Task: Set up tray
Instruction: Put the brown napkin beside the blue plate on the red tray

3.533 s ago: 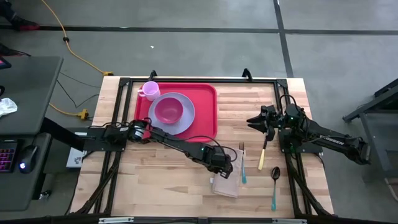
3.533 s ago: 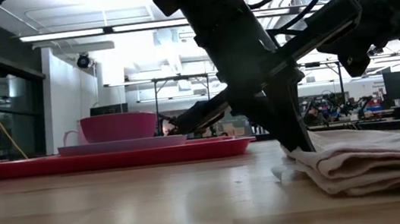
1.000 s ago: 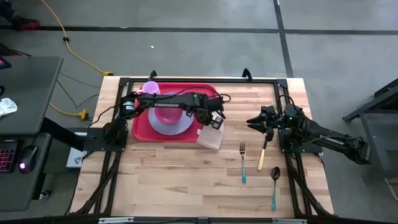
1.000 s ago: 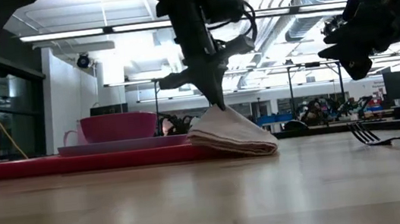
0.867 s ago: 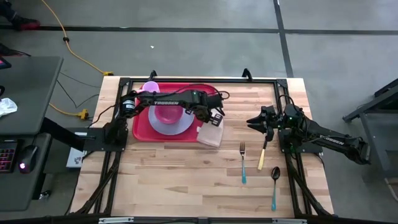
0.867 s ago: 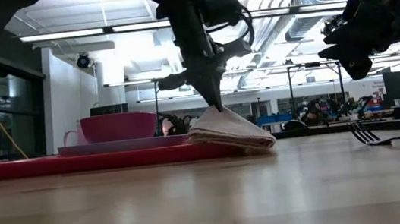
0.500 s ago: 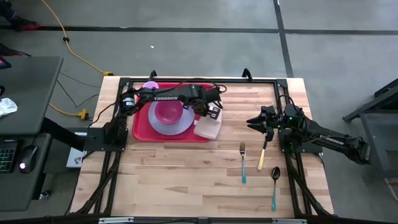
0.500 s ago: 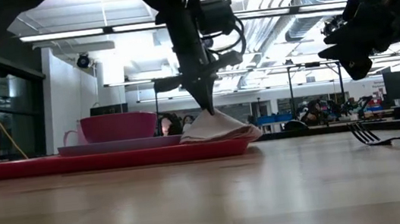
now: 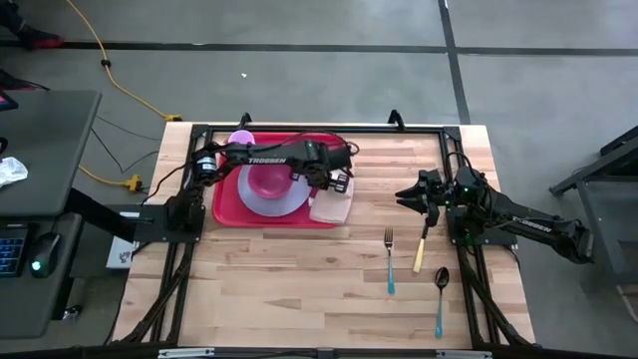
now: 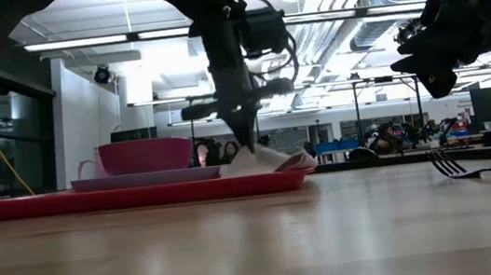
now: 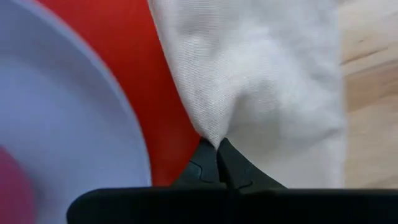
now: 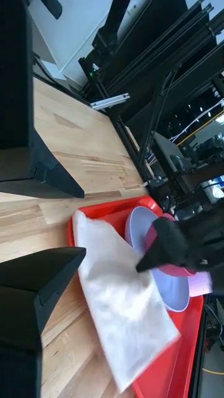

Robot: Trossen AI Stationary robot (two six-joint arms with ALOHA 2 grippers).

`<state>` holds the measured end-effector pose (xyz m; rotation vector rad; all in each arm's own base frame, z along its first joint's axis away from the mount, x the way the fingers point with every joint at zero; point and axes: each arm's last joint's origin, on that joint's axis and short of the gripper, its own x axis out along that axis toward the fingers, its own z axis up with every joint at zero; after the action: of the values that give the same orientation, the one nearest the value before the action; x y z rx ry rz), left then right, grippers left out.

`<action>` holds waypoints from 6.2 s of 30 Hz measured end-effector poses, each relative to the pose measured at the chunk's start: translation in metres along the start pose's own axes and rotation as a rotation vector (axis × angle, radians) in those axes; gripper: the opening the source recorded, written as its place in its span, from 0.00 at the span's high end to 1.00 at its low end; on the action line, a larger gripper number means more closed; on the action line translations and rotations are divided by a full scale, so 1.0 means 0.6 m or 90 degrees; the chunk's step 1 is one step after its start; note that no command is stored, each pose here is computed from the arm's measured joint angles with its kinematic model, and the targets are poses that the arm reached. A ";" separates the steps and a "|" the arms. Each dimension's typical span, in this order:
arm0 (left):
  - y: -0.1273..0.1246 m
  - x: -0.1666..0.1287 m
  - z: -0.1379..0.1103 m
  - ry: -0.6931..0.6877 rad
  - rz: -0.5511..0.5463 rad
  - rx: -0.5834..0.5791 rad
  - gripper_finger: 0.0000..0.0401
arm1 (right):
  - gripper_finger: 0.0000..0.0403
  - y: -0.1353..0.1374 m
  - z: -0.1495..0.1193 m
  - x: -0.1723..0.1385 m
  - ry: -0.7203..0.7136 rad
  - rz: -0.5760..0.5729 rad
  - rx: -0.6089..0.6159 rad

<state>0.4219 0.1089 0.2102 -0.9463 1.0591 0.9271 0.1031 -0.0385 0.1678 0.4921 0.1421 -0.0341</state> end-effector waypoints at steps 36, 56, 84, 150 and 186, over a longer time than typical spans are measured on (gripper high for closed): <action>0.008 0.018 -0.012 -0.018 0.040 0.029 0.83 | 0.72 0.000 0.000 0.000 0.000 0.000 0.000; 0.004 0.018 -0.011 -0.022 0.021 0.028 0.52 | 0.72 0.000 0.000 0.000 0.000 0.000 0.000; -0.043 0.012 0.029 -0.094 -0.131 0.089 0.59 | 0.72 0.000 0.000 0.000 0.000 0.000 0.000; 0.020 0.108 0.070 -0.051 -0.011 -0.089 0.91 | 0.72 -0.002 -0.003 0.000 0.011 -0.007 -0.005; 0.014 0.076 0.081 -0.063 0.029 -0.109 0.89 | 0.72 -0.003 -0.006 0.000 0.024 -0.010 -0.008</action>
<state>0.4376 0.1642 0.1751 -1.0098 0.9311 1.1049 0.1024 -0.0381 0.1637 0.4785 0.1823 -0.0392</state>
